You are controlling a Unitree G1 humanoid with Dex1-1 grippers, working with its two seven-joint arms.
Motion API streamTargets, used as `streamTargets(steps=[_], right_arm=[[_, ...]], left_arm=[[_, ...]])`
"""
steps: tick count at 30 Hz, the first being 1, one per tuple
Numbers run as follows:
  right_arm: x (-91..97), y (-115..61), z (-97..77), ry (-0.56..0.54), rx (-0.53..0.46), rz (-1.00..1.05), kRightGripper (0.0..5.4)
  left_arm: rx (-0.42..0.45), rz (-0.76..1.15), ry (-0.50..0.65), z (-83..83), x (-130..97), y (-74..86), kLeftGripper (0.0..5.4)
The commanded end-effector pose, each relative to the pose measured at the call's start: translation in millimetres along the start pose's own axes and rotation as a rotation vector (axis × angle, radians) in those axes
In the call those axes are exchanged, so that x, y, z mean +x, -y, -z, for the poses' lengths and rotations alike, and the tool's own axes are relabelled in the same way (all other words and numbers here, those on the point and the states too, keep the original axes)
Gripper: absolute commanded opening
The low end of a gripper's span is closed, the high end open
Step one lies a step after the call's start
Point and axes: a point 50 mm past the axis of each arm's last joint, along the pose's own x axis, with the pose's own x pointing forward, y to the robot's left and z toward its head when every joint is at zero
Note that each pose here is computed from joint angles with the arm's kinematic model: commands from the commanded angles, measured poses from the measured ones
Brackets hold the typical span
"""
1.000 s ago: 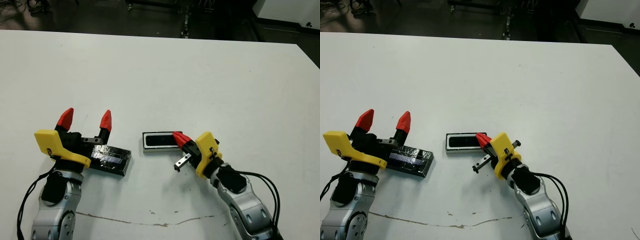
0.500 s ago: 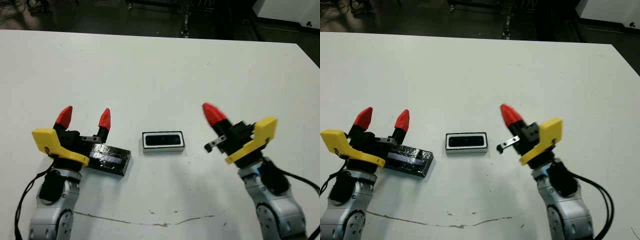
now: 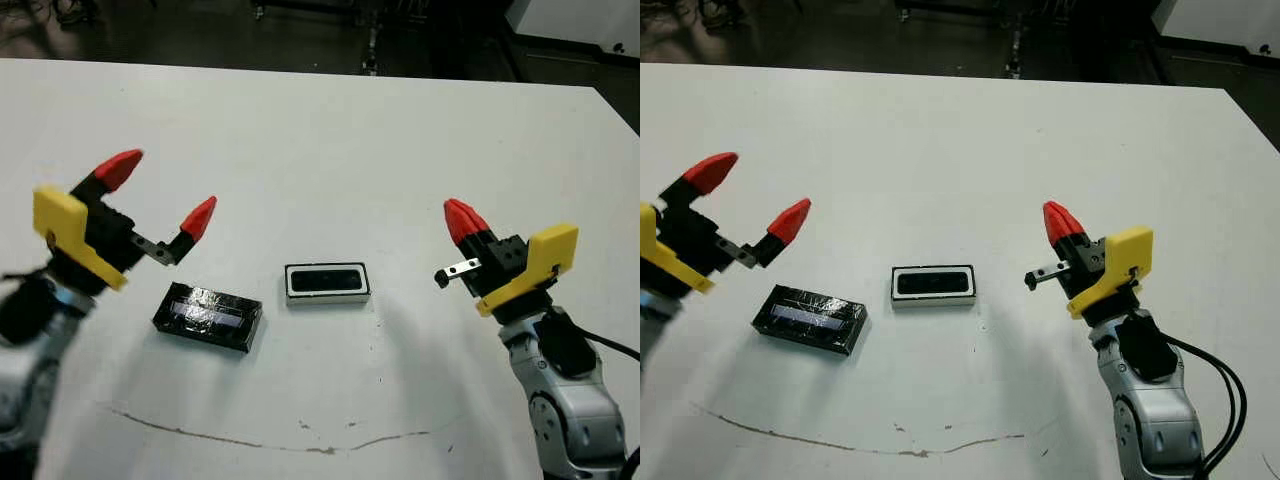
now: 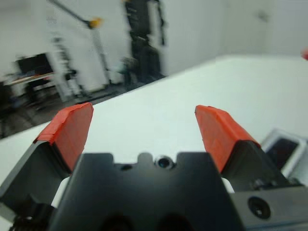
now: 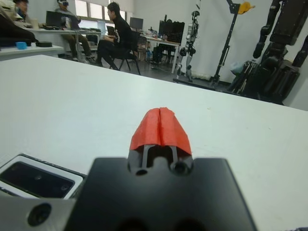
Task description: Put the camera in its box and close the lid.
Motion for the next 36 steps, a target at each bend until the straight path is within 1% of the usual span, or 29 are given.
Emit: streamTargets(steps=[1, 2, 4, 7, 9, 11, 12, 14, 15, 16, 18, 19, 21, 25, 29, 31, 34, 36], right_arm=[[-2.2, 4.2, 3.5, -0.013, -0.013, 0.017, 0.01], [-2.1, 4.0, 4.2, -0.017, -0.009, 0.020, 0.01], [-2.1, 3.7, 6.1, -0.022, -0.001, 0.020, 0.01], [-2.0, 4.0, 7.9, -0.025, -0.013, 0.020, 0.01], [-2.1, 4.2, 9.4, -0.029, -0.011, 0.027, 0.01], [-2.1, 5.0, 11.0, -0.030, -0.014, 0.031, 0.01], [-2.1, 5.3, 11.9, -0.032, -0.011, 0.032, 0.01], [-2.2, 5.6, 13.3, -0.039, -0.006, 0.040, 0.01], [-2.2, 5.7, 13.8, -0.041, -0.009, 0.043, 0.01], [-2.3, 5.9, 14.4, -0.042, -0.013, 0.045, 0.01], [-2.3, 6.0, 15.1, -0.047, -0.022, 0.050, 0.01], [-2.2, 6.0, 15.5, -0.049, -0.024, 0.051, 0.01], [-2.2, 5.7, 16.2, -0.054, -0.026, 0.056, 0.01], [-2.4, 4.1, 17.3, -0.074, -0.026, 0.069, 0.01], [-3.3, 3.2, 17.9, -0.085, -0.029, 0.079, 0.01], [-4.0, 3.7, 18.4, -0.083, -0.025, 0.078, 0.01], [-4.5, 4.7, 19.0, -0.077, -0.030, 0.073, 0.01], [-4.8, 4.8, 19.4, -0.083, -0.032, 0.076, 0.01]], left_arm=[[0.079, 0.186, -0.112, -11.2, 2, -16.0, 5.40], [0.108, 0.257, -0.140, -15.9, 4, -21.2, 5.40], [0.118, 0.415, -0.186, -23.5, 8, -33.2, 5.40], [0.135, 0.594, -0.217, -30.2, 15, -46.9, 5.40], [0.176, 0.710, -0.208, -34.2, 19, -54.8, 5.40], [0.203, 0.848, -0.213, -35.0, 24, -58.5, 5.40], [0.190, 0.890, -0.224, -34.4, 26, -58.9, 5.40], [0.181, 0.933, -0.239, -30.2, 30, -58.1, 5.40], [0.163, 0.956, -0.237, -27.7, 32, -56.4, 5.40], [0.121, 0.970, -0.218, -25.3, 34, -54.9, 5.40], [-0.011, 0.985, -0.171, -20.0, 37, -52.3, 5.40], [-0.050, 0.991, -0.157, -17.4, 37, -51.2, 5.40], [-0.060, 1.018, -0.140, -14.7, 40, -47.3, 5.40], [-0.122, 1.081, -0.128, -11.5, 46, -36.5, 5.40], [-0.080, 1.124, -0.167, -12.4, 47, -31.6, 5.40], [-0.095, 1.138, -0.175, -11.3, 45, -28.5, 5.40], [-0.148, 1.154, -0.187, -7.5, 42, -24.2, 5.40], [-0.142, 1.168, -0.210, -7.1, 40, -22.1, 5.40]])
